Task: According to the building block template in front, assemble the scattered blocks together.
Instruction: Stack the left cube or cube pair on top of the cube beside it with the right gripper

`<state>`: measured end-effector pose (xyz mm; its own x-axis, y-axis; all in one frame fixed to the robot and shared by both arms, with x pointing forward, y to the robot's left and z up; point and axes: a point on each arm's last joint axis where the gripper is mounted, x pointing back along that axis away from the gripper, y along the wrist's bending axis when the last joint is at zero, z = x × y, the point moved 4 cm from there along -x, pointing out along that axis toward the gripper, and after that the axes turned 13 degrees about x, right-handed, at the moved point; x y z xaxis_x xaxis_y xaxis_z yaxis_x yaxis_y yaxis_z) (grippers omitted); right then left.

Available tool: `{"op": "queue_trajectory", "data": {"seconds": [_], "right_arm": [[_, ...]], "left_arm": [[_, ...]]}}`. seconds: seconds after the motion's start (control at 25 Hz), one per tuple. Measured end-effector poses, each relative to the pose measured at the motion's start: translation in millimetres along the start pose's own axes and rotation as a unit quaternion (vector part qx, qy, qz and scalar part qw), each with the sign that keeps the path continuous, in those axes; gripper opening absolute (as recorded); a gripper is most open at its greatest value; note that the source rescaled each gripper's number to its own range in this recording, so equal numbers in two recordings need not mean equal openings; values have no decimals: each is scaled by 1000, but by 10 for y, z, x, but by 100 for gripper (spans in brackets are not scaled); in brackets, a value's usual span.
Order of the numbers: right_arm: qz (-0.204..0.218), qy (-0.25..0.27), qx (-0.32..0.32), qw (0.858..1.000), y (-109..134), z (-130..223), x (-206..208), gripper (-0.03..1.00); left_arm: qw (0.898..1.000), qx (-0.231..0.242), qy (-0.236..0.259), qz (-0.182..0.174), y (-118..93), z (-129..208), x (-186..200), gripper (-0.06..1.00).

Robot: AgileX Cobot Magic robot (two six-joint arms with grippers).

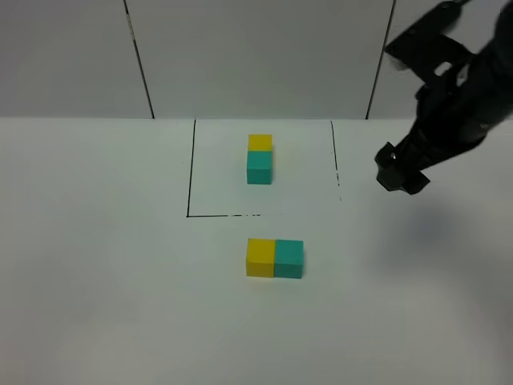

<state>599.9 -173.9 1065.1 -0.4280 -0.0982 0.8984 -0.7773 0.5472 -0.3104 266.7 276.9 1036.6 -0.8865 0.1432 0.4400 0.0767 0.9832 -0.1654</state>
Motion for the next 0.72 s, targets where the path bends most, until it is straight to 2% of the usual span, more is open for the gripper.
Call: {"op": "queue_trajectory", "data": {"seconds": [0.08, 0.2, 0.4, 0.56, 0.72], "right_arm": [[-16, 12, 56, 998, -1, -206, -98, 100], [-48, 31, 131, 990, 131, -498, -433, 100], [-83, 40, 218, 972, 481, -848, -968, 100], [-111, 55, 260, 958, 721, -908, -1255, 100], [-138, 63, 263, 953, 872, -900, -1449, 100]], "left_arm": [[1000, 0, 0, 0, 0, 0, 0, 91], [1000, 0, 0, 0, 0, 0, 0, 91], [1000, 0, 0, 0, 0, 0, 0, 91], [1000, 0, 0, 0, 0, 0, 0, 91], [1000, 0, 0, 0, 0, 0, 0, 91]]}}
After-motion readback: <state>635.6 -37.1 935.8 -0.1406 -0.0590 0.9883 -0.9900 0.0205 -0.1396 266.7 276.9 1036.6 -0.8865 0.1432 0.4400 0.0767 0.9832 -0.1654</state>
